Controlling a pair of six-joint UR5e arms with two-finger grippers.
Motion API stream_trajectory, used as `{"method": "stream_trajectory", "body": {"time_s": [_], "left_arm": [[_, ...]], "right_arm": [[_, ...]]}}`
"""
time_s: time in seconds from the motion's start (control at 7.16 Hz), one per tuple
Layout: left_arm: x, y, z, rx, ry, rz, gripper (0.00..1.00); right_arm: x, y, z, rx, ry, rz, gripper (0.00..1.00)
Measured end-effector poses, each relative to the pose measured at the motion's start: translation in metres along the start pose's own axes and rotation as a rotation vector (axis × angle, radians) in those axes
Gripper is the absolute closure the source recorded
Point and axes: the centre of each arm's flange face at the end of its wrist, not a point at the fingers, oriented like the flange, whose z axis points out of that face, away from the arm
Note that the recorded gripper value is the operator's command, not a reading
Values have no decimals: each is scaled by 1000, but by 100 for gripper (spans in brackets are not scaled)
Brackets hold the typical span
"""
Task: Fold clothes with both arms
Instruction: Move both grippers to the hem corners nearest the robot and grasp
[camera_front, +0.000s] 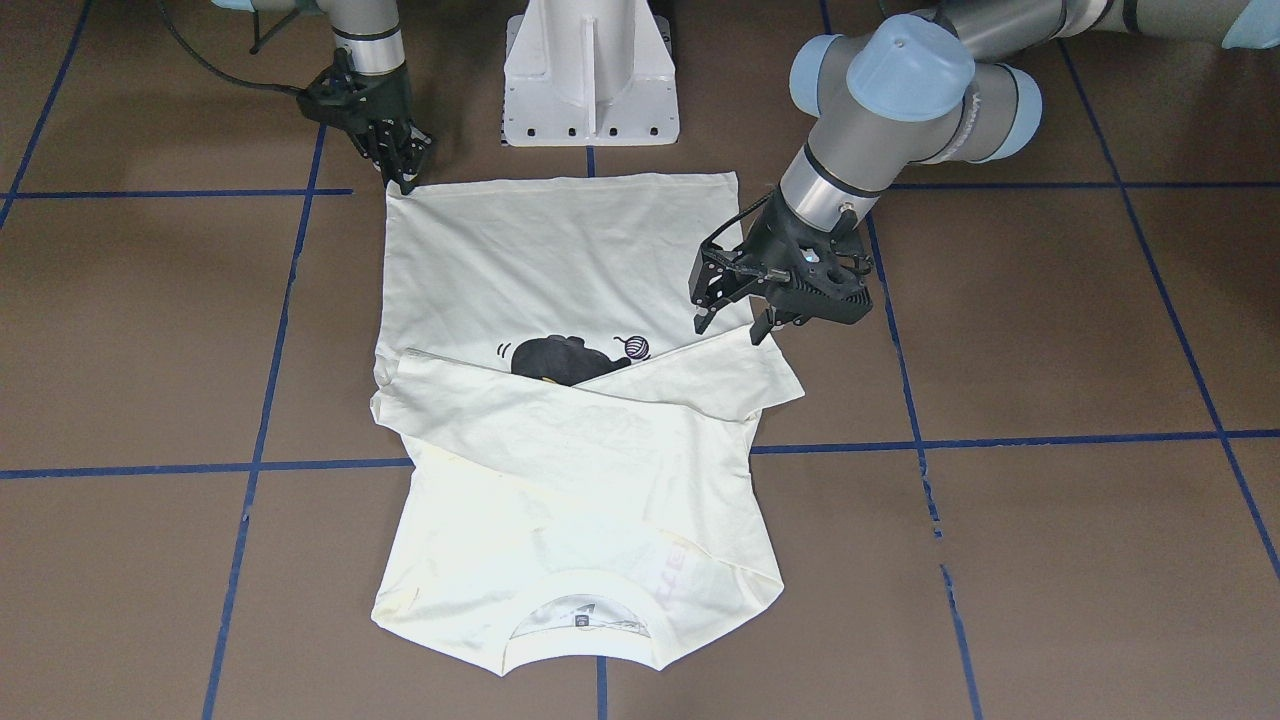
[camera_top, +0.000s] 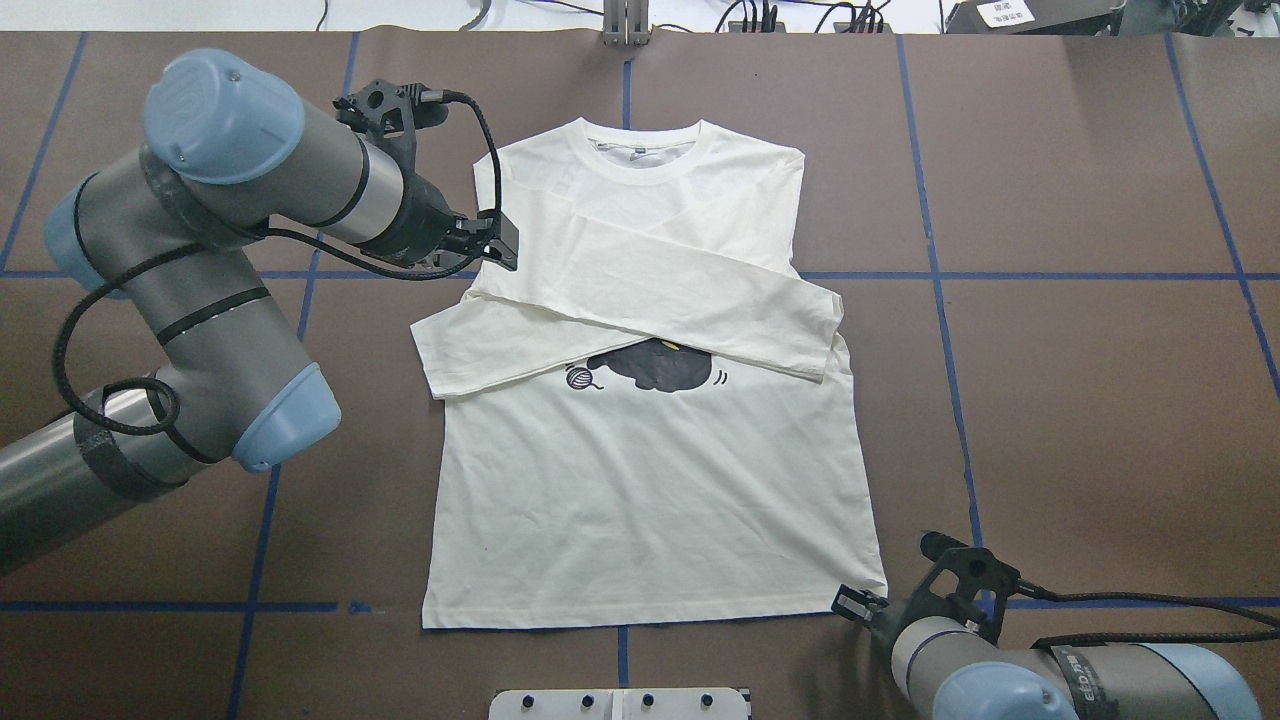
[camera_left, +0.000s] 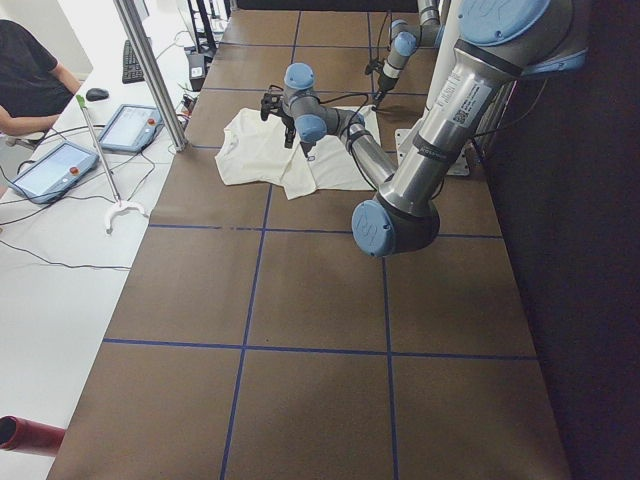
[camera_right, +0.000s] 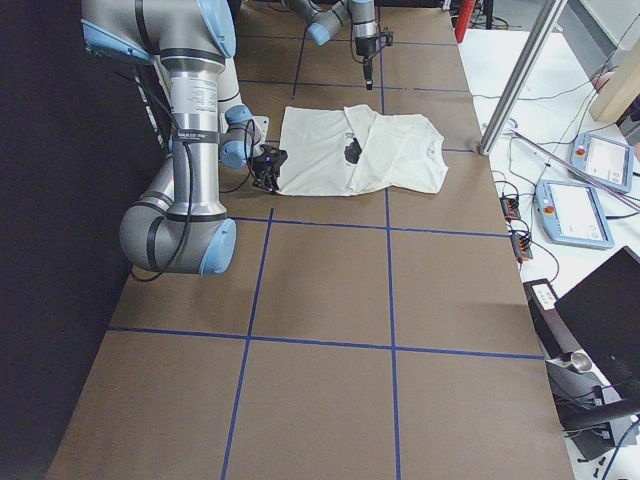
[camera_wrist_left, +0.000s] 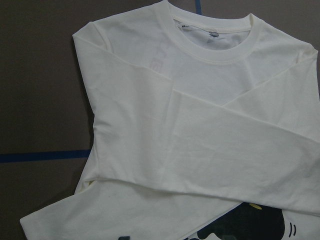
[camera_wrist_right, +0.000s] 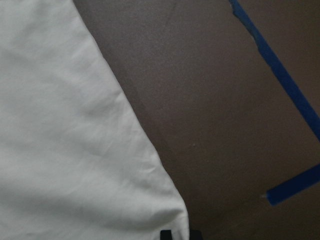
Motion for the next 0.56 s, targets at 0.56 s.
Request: {"method": "stream_trajectory", "body": {"time_s": [0.56], "left_arm": [[14,21,5,25,-1,-172,29]], "right_arm": [[-8,-3,-21,-23,-36,14,100]]}}
